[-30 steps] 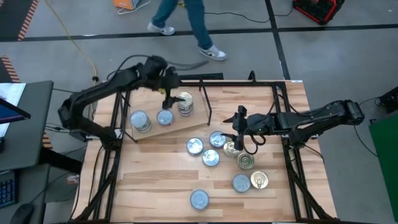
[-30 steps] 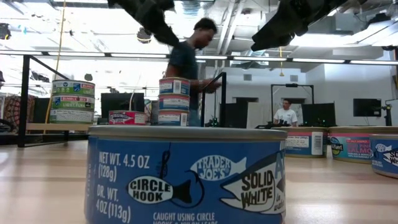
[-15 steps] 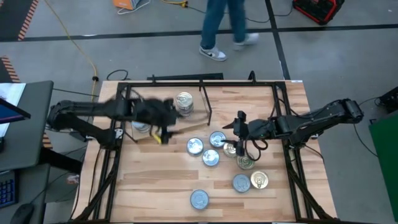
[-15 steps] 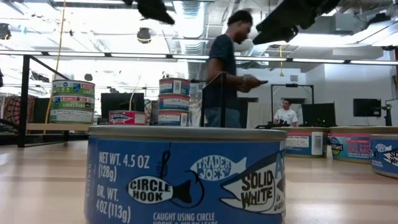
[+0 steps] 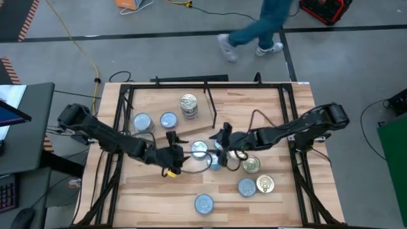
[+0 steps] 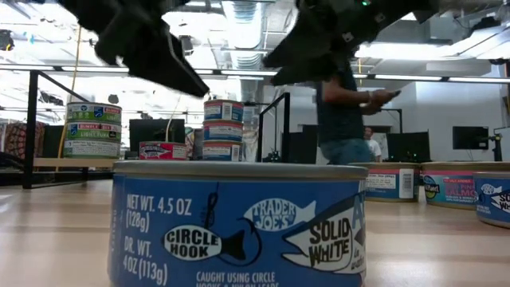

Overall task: Stack canned seafood by type on shelf
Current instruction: Stack the yellow blue tuna can on top of the red tuna can on the shelf

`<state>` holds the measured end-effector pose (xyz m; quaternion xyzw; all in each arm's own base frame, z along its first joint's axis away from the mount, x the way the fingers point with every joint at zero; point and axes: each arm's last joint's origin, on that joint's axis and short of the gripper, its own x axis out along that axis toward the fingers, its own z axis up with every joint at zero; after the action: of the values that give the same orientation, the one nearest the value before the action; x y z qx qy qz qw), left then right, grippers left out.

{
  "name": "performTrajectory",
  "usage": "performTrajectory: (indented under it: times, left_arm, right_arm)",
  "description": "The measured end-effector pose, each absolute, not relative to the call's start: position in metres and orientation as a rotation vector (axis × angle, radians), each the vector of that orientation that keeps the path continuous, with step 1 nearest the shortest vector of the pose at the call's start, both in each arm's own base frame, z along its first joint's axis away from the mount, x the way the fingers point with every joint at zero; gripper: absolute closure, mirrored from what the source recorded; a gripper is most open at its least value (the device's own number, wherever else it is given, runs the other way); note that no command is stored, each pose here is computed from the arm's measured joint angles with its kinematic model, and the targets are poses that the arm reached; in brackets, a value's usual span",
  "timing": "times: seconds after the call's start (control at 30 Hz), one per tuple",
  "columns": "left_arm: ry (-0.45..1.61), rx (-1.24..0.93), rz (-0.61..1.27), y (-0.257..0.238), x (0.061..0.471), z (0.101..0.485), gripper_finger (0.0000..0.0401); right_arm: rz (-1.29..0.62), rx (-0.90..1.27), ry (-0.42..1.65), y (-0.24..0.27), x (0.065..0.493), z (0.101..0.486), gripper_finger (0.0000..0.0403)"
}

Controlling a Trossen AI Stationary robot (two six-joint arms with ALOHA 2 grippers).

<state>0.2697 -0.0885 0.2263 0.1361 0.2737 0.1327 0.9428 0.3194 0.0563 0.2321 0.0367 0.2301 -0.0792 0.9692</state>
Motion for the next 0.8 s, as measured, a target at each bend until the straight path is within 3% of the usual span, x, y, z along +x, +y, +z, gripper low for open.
performTrajectory:
  times: [0.23,0.47,0.8]
  left_arm:
    - [0.539,0.345,0.479,-0.104,0.286,0.191,0.0113]
    - [0.580,0.466,0.646,-0.106,0.296,0.149,0.0113]
    - [0.582,0.482,0.641,-0.104,0.309,0.128,0.0113]
  right_arm:
    - [-0.187,0.043,0.524,0.086,0.351,0.214,0.0111]
    - [-0.285,0.048,0.680,0.103,0.354,0.216,0.0111]
    - [-0.248,0.087,0.698,0.125,0.334,0.236,0.0111]
